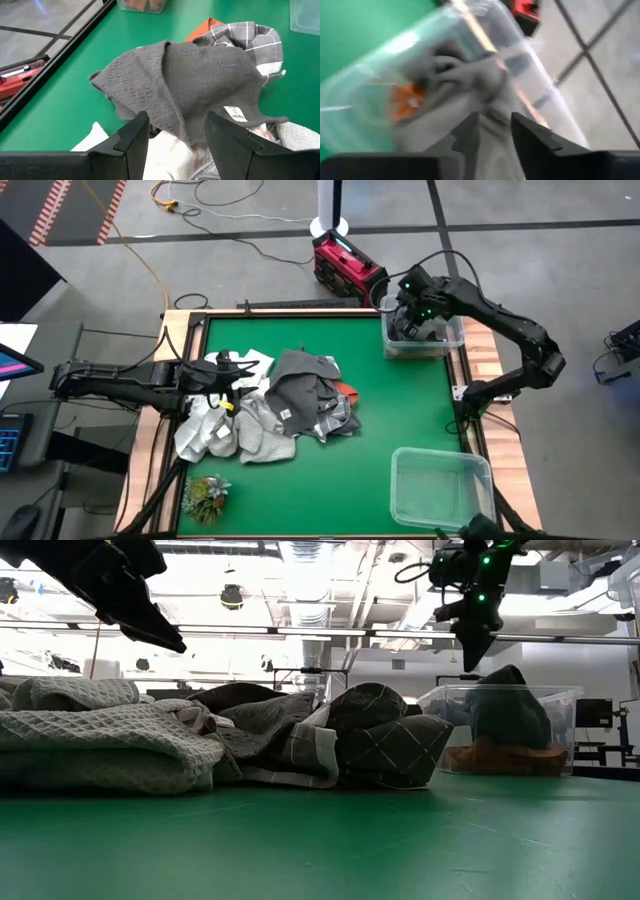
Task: Sort towels by color in basket
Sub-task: Put the gray towel into the top transparent bin
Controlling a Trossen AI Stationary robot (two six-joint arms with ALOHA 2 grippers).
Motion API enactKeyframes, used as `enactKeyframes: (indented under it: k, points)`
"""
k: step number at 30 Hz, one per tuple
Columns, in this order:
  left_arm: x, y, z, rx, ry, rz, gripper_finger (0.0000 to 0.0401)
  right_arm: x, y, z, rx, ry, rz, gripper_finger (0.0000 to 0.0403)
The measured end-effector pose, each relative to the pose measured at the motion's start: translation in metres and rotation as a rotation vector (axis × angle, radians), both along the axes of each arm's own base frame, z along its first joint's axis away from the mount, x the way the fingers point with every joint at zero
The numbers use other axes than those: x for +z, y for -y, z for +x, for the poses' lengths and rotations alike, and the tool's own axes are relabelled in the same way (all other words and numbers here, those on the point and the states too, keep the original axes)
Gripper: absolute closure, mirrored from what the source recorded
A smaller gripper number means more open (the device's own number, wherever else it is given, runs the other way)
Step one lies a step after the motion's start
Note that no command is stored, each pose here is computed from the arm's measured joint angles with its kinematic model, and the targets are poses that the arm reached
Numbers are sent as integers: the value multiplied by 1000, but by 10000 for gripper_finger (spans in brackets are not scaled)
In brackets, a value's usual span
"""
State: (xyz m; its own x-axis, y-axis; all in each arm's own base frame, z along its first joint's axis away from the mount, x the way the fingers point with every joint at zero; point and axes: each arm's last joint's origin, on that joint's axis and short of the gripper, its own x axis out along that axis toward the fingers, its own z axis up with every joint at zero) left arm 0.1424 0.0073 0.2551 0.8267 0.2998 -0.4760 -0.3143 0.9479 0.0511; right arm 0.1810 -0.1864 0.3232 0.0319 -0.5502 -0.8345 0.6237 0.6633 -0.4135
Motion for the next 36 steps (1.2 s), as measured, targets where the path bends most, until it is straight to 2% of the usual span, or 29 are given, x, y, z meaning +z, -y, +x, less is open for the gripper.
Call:
enactKeyframes:
  k: [3,6,10,14,17,21,27,28,32,36]
  points:
    - [0,0,0,-1,0,1,221,-6,13,-5,-113,10,1,202]
    - [0,0,0,0,0,1,221,-19,23,-10,-224,16,70,191]
    - [0,0,0,-1,-1,1,221,-46,27,-9,-325,-7,231,204]
    - [0,0,0,-7,-3,13,221,-70,30,-3,-343,-60,379,223]
    - [0,0,0,-10,-4,17,221,-75,31,1,-327,-82,406,233]
    - [0,0,0,-10,-4,17,221,-53,31,0,-321,-24,359,238]
    - [0,0,0,-9,-4,17,221,7,13,-13,-329,111,223,239]
    - [0,0,0,-9,-4,18,221,14,7,-16,-323,131,232,239]
    - [0,0,0,-10,-4,18,221,21,-19,-18,-304,151,394,239]
    - [0,0,0,-9,-4,17,221,18,-34,-12,-278,90,443,239]
